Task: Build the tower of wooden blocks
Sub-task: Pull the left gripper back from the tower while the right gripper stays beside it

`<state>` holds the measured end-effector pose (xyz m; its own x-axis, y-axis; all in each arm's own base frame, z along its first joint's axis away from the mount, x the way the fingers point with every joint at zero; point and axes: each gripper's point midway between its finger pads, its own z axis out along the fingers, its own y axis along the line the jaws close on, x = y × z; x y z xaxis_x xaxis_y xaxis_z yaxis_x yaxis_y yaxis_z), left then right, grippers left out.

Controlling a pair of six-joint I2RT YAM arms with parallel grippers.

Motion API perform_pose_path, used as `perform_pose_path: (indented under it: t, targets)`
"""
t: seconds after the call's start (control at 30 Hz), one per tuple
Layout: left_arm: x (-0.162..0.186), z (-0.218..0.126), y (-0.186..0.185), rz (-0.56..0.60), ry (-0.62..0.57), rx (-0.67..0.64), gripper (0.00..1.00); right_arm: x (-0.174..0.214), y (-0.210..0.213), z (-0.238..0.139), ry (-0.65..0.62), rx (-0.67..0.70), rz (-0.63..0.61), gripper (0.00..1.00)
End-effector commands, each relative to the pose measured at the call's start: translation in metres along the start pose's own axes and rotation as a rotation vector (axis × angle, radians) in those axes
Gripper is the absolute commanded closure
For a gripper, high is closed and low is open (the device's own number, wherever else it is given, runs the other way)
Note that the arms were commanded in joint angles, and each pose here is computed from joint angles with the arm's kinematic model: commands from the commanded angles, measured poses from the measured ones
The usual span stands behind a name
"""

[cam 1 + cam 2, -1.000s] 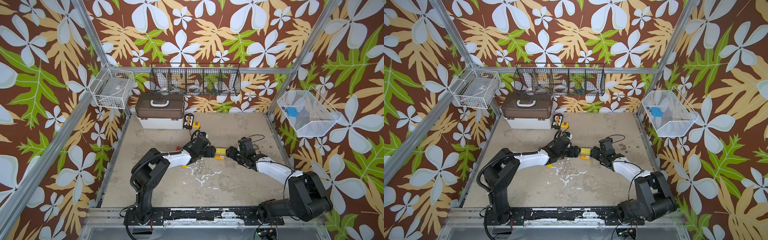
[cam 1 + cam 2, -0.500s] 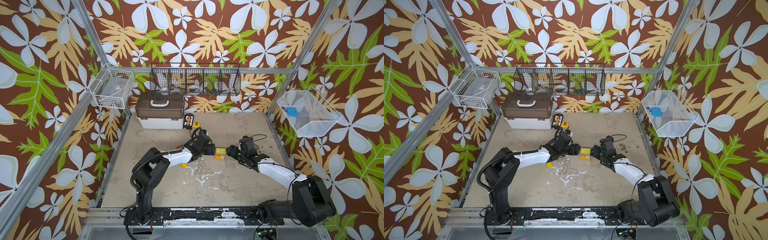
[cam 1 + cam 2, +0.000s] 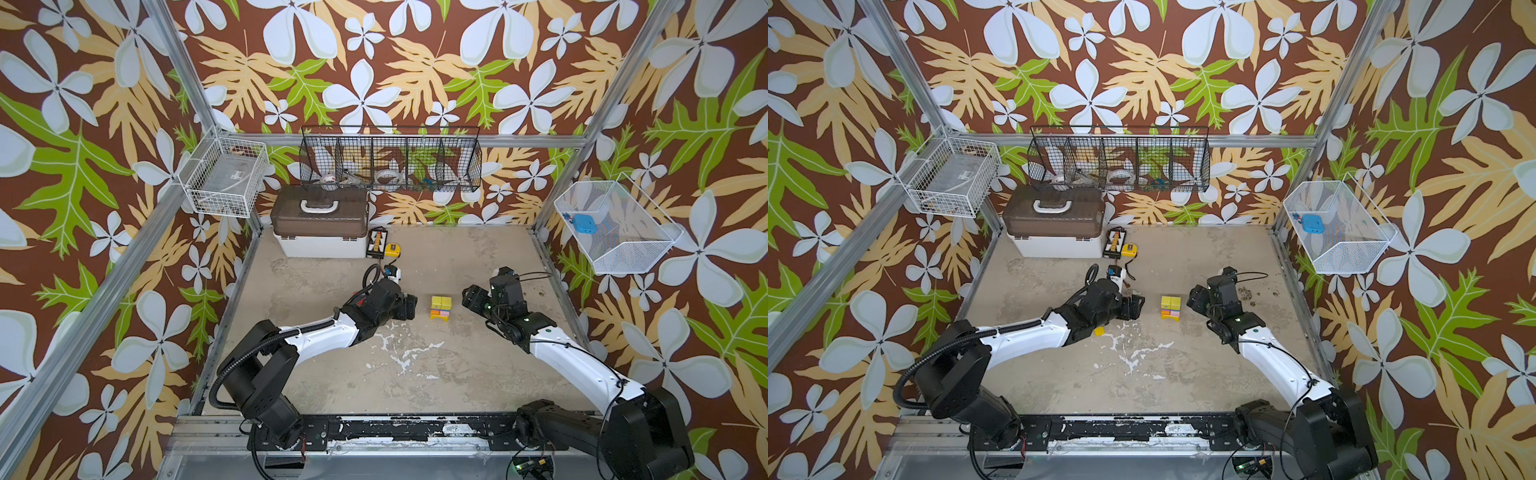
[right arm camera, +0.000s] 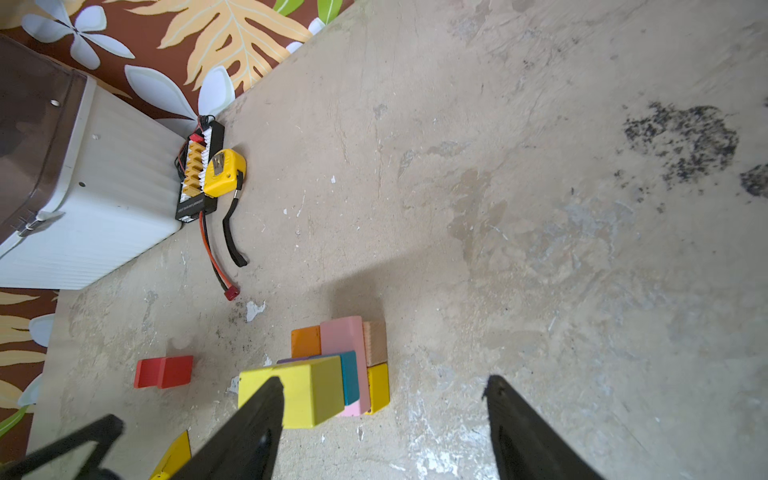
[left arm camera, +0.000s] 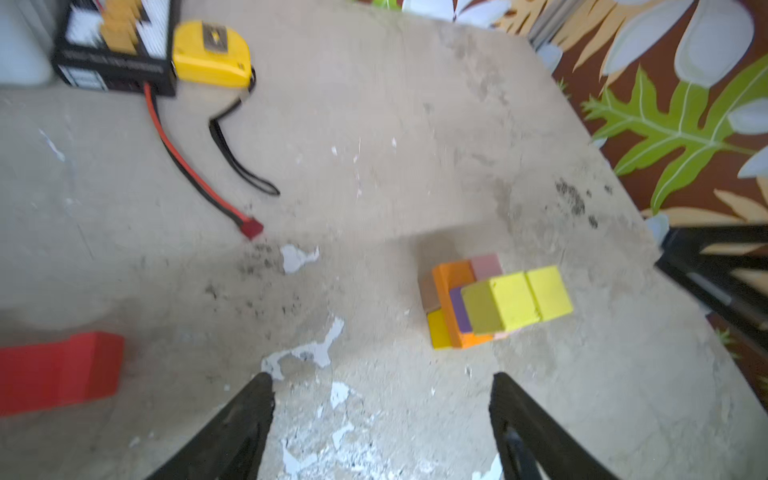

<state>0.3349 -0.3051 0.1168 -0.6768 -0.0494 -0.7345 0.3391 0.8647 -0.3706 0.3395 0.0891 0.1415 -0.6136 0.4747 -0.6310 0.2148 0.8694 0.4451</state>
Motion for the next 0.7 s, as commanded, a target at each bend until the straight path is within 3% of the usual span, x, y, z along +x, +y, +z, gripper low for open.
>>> perform_pose_path:
  t: [0.0, 0.17, 0.67]
  targets:
    - [-0.005, 0.004, -0.031, 0.006, -0.052, 0.155, 0.18, -0.004, -0.001, -0.003, -0.017, 0.014, -0.011, 0.23]
    - [0.014, 0.019, -0.041, 0.042, -0.012, 0.175, 0.18, -0.002, -0.002, 0.000, -0.006, 0.020, -0.013, 0.23]
    - [0.026, 0.056, -0.042, 0.049, 0.041, 0.151, 0.18, -0.001, 0.000, 0.001, 0.004, 0.009, -0.017, 0.23]
